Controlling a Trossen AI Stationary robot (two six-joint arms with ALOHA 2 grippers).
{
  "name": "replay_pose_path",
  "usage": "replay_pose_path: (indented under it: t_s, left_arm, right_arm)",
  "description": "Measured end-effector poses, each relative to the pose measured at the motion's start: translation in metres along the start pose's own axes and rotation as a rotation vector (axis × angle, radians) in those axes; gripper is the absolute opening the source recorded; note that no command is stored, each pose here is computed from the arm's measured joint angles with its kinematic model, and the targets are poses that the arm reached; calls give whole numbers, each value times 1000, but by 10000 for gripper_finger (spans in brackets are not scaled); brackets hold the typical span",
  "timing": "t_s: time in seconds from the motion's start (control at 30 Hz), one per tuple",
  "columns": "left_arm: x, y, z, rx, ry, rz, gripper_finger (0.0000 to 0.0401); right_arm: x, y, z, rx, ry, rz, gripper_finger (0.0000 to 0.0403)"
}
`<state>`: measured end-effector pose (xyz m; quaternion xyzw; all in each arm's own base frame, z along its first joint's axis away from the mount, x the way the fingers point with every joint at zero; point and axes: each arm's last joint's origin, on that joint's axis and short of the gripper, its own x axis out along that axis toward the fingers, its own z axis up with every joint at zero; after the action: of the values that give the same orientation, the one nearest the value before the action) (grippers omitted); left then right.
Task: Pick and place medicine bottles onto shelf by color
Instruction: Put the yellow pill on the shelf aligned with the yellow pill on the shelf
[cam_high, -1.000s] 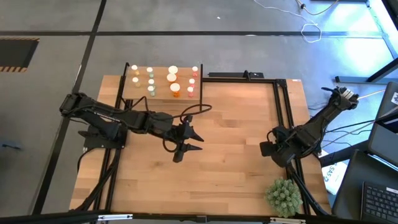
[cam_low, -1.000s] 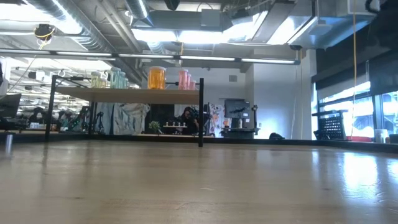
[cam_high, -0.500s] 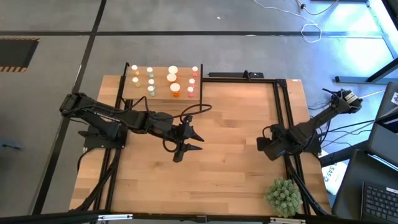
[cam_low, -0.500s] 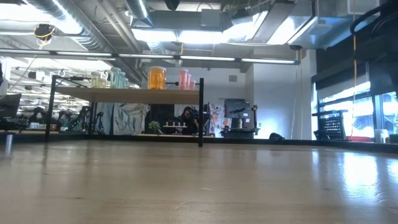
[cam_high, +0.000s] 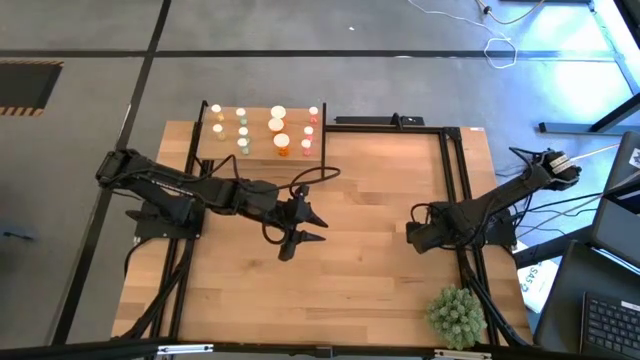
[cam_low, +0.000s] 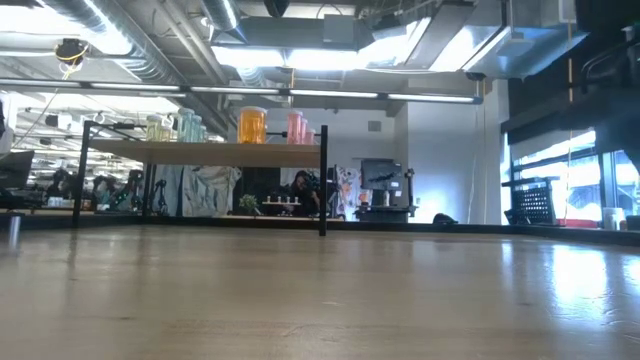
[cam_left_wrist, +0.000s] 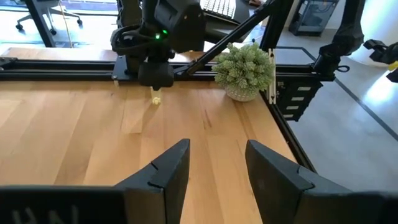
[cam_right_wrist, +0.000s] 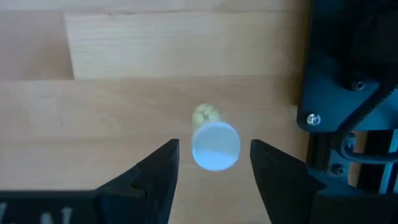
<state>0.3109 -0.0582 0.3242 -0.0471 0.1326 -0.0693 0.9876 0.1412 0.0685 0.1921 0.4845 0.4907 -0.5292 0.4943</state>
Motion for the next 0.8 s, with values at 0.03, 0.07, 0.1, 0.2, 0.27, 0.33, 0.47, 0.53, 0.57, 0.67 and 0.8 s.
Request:
replay_pose_path:
  t_s: [0.03, 0.07, 0.1, 0.2, 0.27, 0.33, 0.47, 0.53, 0.57, 0.67, 0.8]
  left_arm:
    - [0, 0, 0, 0, 0, 0, 151]
    - [0, 0, 0, 0, 0, 0, 151]
    - [0, 0, 0, 0, 0, 0, 151]
    - [0, 0, 0, 0, 0, -1, 151]
    - [0, 0, 0, 0, 0, 0, 151]
    - [0, 0, 0, 0, 0, 0, 151]
    - [0, 0, 0, 0, 1, 0, 151]
    - [0, 0, 0, 0, 1, 0, 151]
    - [0, 0, 0, 0, 1, -1, 151]
    - [0, 0, 0, 0, 0, -1, 151]
    - [0, 0, 0, 0, 0, 0, 151]
  right_arm:
    - [1, 1, 0, 5, -4, -8, 200]
    - [2, 2, 1, 10, -8, -16, 200]
    - [3, 3, 1, 14, -12, -25, 200]
    - [5, 5, 3, 28, -17, -37, 200]
    - [6, 6, 4, 22, -18, -42, 200]
    - [8, 6, 5, 23, -20, -49, 200]
    - [17, 6, 6, 33, 18, -51, 200]
    - [25, 5, 5, 19, 56, -50, 200]
    - [28, 5, 5, 13, 64, -38, 200]
    - [34, 7, 4, 9, 67, 7, 197]
    - [34, 7, 5, 9, 59, 10, 178]
